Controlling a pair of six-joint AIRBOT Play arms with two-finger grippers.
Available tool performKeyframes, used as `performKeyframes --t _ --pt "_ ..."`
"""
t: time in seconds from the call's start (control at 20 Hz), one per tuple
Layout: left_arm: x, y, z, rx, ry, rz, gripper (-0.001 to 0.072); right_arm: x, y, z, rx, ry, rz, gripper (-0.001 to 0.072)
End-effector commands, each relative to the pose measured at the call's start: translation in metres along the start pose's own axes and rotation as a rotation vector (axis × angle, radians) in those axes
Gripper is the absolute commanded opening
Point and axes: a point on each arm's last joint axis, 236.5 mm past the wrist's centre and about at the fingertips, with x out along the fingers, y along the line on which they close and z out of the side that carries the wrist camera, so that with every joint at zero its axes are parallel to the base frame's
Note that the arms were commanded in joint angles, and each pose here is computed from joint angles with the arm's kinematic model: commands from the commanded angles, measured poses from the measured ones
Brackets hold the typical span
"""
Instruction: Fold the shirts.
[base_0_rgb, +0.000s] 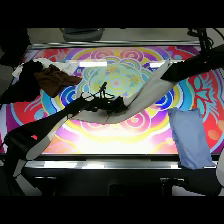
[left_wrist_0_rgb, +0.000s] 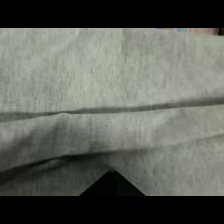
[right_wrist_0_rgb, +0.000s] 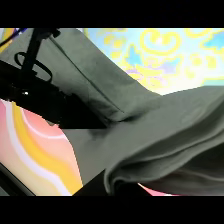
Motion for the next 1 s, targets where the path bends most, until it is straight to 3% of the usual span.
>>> performKeyframes --t 0.0,0.2,0.3,0.55,0.8,0.95 --pt "0.041 -0.005 -0.035 -0.076 0.161 -0.070 0.0023 -0.008 0.006 -0.003 -0.040 0.008 -0.012 0.0045" --pt "0.031 -0.003 -0.020 -0.026 0.148 -0.076 0.0021 -0.002 0.009 0.006 -0.062 -0.018 -0.016 0.0045" --pt "-0.006 -0.002 0.002 0.093 0.100 0.019 0.0020 0.017 0.021 0.009 -0.088 0.002 0.020 0.0045" --pt "-0.202 0.002 0.094 0.268 -0.207 0.334 0.0021 0.109 0.070 0.042 -0.165 -0.019 0.119 0.0046" --pt "-0.421 0.006 0.135 0.197 -0.593 0.428 0.0022 0.228 0.142 0.041 -0.155 0.013 0.281 0.0046" --pt "-0.499 0.007 0.126 0.168 -0.733 0.470 0.0022 0.282 0.171 0.034 -0.092 0.016 0.348 0.0046"
